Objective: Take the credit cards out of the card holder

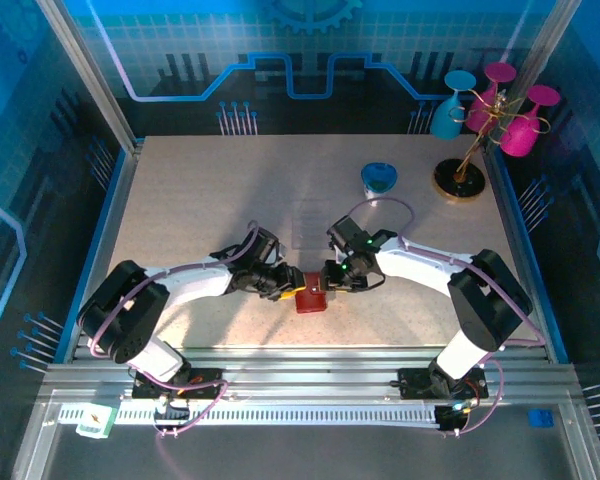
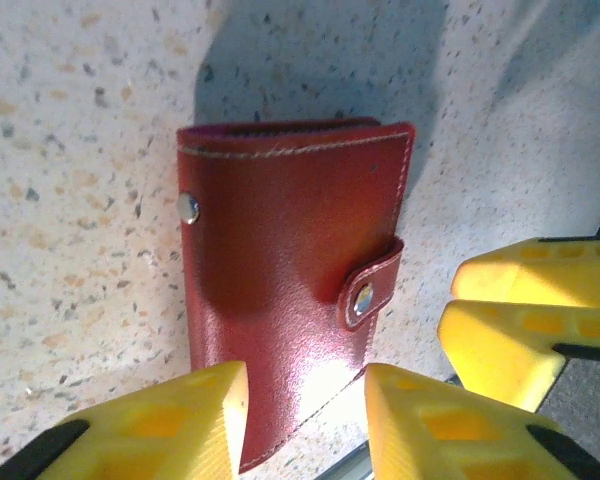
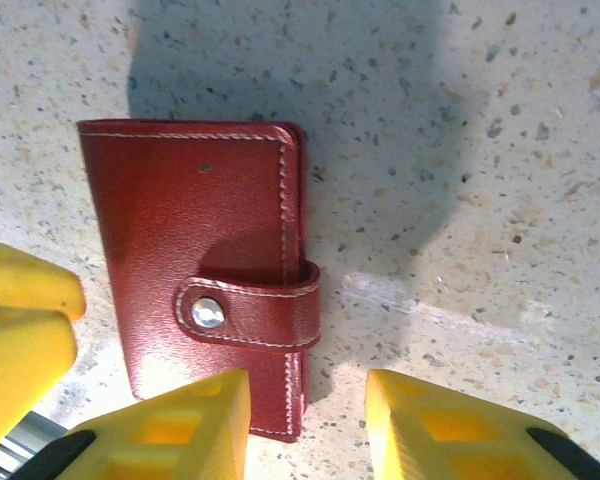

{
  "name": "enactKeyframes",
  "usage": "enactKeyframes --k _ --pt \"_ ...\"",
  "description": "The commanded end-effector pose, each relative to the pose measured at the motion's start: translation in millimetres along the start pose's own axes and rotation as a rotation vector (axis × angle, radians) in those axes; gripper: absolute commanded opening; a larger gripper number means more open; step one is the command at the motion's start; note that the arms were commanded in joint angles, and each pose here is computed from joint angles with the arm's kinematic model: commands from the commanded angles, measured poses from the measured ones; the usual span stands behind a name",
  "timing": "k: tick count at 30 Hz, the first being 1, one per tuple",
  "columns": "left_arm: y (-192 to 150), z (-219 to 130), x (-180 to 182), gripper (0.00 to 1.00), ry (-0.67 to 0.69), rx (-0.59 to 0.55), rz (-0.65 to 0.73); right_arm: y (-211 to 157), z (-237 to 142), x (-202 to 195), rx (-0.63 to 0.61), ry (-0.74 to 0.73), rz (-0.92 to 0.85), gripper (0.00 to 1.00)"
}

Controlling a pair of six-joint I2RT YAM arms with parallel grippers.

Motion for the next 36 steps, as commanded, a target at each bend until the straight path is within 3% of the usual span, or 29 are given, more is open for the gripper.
enactKeyframes --k 1,5,11,19,29,36 --pt "1.8 -1.7 4.8 0.31 -0.040 -0.003 -0.039 3.3 -6.4 10.4 0.002 -0.010 -0.034 0.35" --pt "5.4 1.2 11.4 0.18 -0.074 0.003 -0.058 6.8 -5.4 16.7 0.005 -0.012 -0.046 0.35" --pt "11.3 6.5 26.4 0.08 -0.127 0.029 -0.111 12.7 -1.1 26.1 0.015 -0.038 -0.064 0.35" --pt "8.9 11.2 38.6 0.06 -0.122 0.075 -0.125 17.5 9.7 41.7 0.049 -0.114 -0.113 0.35" --pt "9.2 2.9 29.7 0.08 -0.180 0.048 -0.135 17.5 20.8 50.8 0.087 -0.259 -0.167 0.37" --pt "11.3 16.6 34.5 0.01 -0.254 0.086 -0.193 17.0 33.1 50.0 0.109 -0.252 -0.166 0.36"
Point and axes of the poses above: each hand's point on the last joint's axis, 136 mm out from that joint toward the fingers, its own z axis out along the fingers, its own x axis along the line the jaws close on, y = z × x, the point moved 10 cm from there along -z, back along the fingers, and after that the axes turned 5 degrees about -z, right-handed, at the moved point
